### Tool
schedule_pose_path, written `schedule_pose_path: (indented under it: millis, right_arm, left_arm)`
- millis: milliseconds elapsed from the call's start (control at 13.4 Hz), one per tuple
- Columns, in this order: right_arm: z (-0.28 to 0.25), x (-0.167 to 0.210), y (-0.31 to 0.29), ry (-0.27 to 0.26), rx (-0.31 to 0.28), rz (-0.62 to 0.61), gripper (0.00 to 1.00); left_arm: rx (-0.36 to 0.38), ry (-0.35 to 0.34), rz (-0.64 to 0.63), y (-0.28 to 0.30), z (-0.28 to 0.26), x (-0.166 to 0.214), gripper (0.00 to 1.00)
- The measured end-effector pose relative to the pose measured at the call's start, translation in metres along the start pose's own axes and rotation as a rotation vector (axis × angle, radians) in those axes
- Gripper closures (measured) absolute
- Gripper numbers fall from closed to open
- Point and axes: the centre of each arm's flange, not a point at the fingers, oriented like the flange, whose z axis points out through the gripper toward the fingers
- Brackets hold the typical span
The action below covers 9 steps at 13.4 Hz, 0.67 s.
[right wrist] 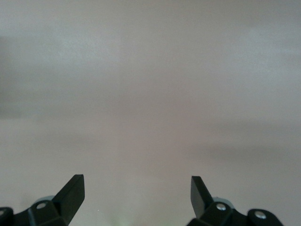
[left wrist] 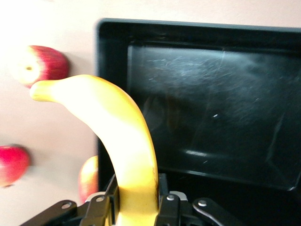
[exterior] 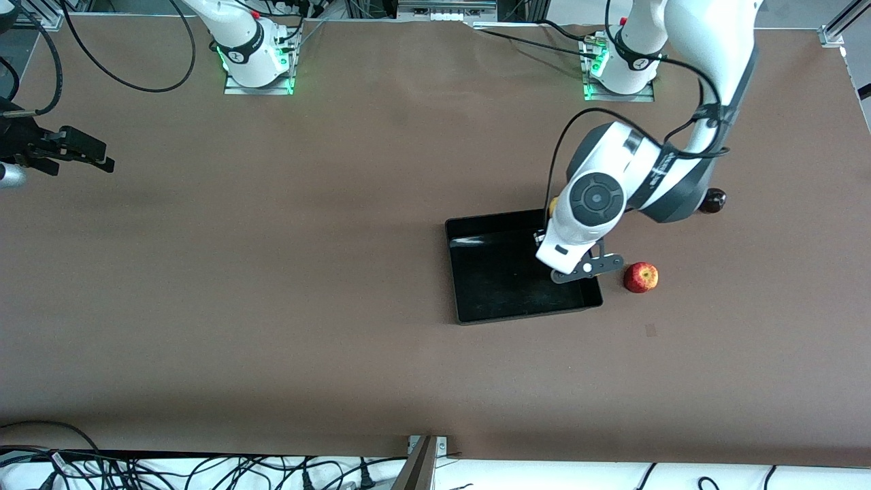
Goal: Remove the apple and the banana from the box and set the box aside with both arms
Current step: 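Lift the banana out of the tray toward the red apple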
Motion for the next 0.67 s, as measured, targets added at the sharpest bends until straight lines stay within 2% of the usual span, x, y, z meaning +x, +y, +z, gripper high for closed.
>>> schedule_pose_path:
  millis: [224, 448, 672]
  right_arm:
    - [0.0, 0.0, 0.0, 0.0, 0.0, 0.0, 0.0]
    - [0.0, 0.0, 0.0, 0.0, 0.0, 0.0, 0.0]
    - [0.0, 0.0, 0.0, 0.0, 0.0, 0.0, 0.0]
  left_arm:
    - [0.026, -0.056, 0.098, -0.052, -0.011, 0.015, 0.66]
    - [0.023, -0.105, 0.205, -0.122, 0.005, 0.053, 0.66]
    - [-0.017, -0.118, 0.28, -0.195, 0.027, 0.089, 0.66]
